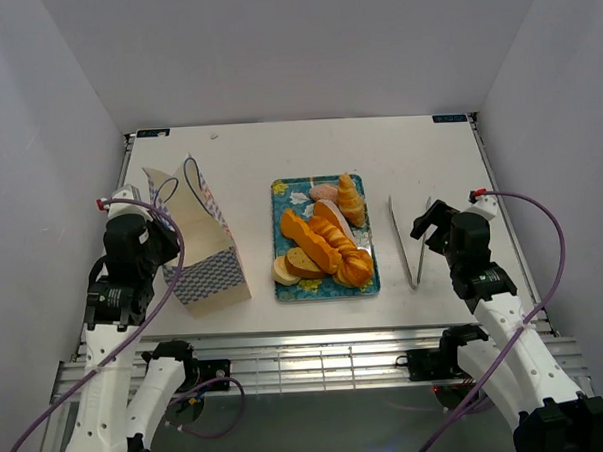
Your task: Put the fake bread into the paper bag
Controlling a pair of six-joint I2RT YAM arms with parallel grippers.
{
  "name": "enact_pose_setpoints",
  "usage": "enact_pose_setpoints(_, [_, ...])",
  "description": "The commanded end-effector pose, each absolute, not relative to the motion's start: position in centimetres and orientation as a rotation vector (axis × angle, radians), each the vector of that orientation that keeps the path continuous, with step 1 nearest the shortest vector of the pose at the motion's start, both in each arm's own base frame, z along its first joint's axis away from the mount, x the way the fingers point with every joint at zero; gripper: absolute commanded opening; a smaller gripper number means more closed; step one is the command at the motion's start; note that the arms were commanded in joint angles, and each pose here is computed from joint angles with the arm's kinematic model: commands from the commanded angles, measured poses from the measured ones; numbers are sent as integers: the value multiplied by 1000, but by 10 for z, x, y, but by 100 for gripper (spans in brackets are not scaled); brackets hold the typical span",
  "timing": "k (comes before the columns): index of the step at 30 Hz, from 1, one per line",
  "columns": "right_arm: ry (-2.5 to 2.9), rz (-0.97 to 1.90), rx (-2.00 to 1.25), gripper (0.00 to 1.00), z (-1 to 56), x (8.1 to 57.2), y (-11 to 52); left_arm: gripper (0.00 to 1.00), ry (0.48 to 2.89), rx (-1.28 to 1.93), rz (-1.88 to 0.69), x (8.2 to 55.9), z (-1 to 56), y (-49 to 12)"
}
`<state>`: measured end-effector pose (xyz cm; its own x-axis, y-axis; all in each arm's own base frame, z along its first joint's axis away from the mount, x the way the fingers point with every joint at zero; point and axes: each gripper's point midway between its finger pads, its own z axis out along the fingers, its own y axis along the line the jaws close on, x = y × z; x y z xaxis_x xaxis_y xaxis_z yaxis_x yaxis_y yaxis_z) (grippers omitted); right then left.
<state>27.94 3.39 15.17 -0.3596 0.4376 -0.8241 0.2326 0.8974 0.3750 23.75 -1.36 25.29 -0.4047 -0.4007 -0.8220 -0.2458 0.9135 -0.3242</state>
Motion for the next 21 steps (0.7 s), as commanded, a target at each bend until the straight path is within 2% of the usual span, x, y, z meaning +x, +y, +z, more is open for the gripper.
enact_pose_setpoints(1, [1901,241,532,90,172,286,31,0,1979,-493,-163,253,258,-10])
enact_pose_setpoints(6, [1911,266,466,90,174,287,39,0,1945,-505,-137,275,265,-6])
enact_pose_setpoints(15, [1875,347,145,90,192,283,65,0,1883,-511,-93,307,274,1])
enact_pose_setpoints(21, [1948,273,19,90,193,284,65,0,1851,-500,-79,320,275,3])
